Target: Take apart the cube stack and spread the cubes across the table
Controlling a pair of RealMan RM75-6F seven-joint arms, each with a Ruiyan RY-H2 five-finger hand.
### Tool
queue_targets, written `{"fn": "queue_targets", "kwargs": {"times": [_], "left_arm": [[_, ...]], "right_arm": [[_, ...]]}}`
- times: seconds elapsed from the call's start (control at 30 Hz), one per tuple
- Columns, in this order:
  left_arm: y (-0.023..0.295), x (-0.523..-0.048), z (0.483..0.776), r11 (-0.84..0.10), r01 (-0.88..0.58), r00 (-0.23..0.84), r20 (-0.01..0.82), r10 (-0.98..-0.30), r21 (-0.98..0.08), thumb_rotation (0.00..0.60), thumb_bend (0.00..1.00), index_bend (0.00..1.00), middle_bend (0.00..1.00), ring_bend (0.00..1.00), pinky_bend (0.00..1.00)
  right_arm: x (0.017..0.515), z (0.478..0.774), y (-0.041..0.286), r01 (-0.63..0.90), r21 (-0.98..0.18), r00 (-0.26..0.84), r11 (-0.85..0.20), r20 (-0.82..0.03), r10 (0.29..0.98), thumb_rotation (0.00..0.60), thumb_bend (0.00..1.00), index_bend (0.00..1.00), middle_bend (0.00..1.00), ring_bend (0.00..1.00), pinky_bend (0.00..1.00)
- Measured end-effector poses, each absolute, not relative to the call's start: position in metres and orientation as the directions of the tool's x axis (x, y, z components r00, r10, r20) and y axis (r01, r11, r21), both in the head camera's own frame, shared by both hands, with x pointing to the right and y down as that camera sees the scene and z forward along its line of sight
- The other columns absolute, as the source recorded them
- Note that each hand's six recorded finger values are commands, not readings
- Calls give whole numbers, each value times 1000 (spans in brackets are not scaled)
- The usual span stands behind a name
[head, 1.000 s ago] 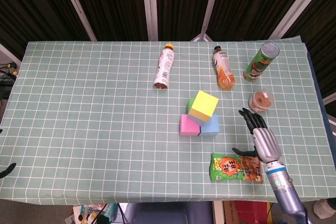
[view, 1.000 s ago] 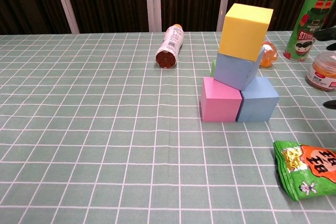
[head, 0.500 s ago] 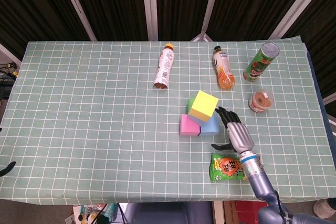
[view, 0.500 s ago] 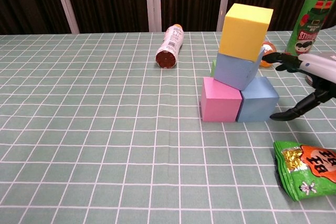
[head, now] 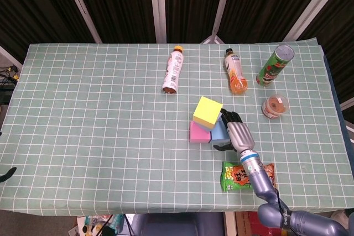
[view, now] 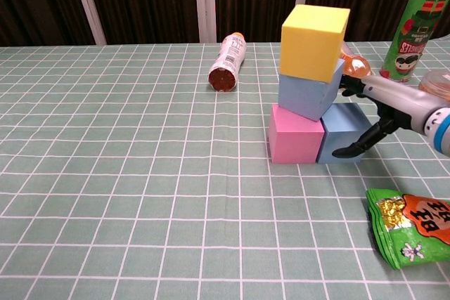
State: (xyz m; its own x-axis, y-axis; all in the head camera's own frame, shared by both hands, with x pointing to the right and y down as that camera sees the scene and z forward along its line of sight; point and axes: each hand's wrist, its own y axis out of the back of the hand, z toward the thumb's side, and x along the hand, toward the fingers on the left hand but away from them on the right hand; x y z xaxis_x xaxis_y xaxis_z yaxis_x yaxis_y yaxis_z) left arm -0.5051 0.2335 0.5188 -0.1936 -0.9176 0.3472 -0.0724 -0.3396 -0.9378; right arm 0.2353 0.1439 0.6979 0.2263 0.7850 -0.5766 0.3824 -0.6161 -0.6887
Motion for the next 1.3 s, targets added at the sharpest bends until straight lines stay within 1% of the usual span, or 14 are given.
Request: {"fn": "queue_targets", "kwargs": {"times": [0.03,0.13,0.2,0.3,0.4,0.47,0.6,0.87,1.07,1.3], "left_arm": [[233,-506,519,-339,-72,-197,346,-917,-938,600,150,177,9,0,0],[232,-506,520,-342,-70,-201,349,-915,-937,600,150,178,8,0,0],[232,-506,522,-347,-67,-201,354,-914,-935,600,151,178,8,0,0],[232,-504,522,-350,-62,-193,355,-915,-935,600,150,178,8,0,0],[233,-503,522,-348,-62,-192,353,-916,-936,600,150,179,8,0,0],[233,-503,521,-347,-62,-195,353,-915,-936,600,150,179,8,0,0],[234,-503,521,-349,-63,-194,354,-915,-935,600,150,179,8,0,0],[233,-505,521,-350,-67,-197,356,-913,-934,600,150,179,8,0,0],[234,-503,522,-354,-68,-193,360,-913,-933,600,150,179,8,0,0],[234,-502,521,-355,-70,-185,361,-914,-932,600,150,179,8,0,0]], "right_arm": [[235,699,143,378,-690,225,-617,-578,784,600,134,105,186,130,0],[236,701,141,367,-693,219,-620,-584,782,600,134,168,298,198,0],[236,703,140,359,-697,213,-621,-586,782,600,133,229,400,266,0],[236,705,138,352,-708,203,-612,-581,788,600,133,291,498,343,0],[236,706,137,336,-724,194,-603,-573,796,600,133,318,551,404,0],[236,706,136,323,-735,190,-596,-566,802,600,133,329,573,426,0],[236,704,133,283,-775,173,-564,-537,825,600,134,332,585,475,0],[235,695,130,266,-797,180,-543,-512,840,600,134,333,586,480,0],[225,674,123,295,-798,207,-525,-483,851,600,134,333,586,480,0],[186,644,120,261,-816,278,-516,-448,850,600,134,333,586,480,0]]}}
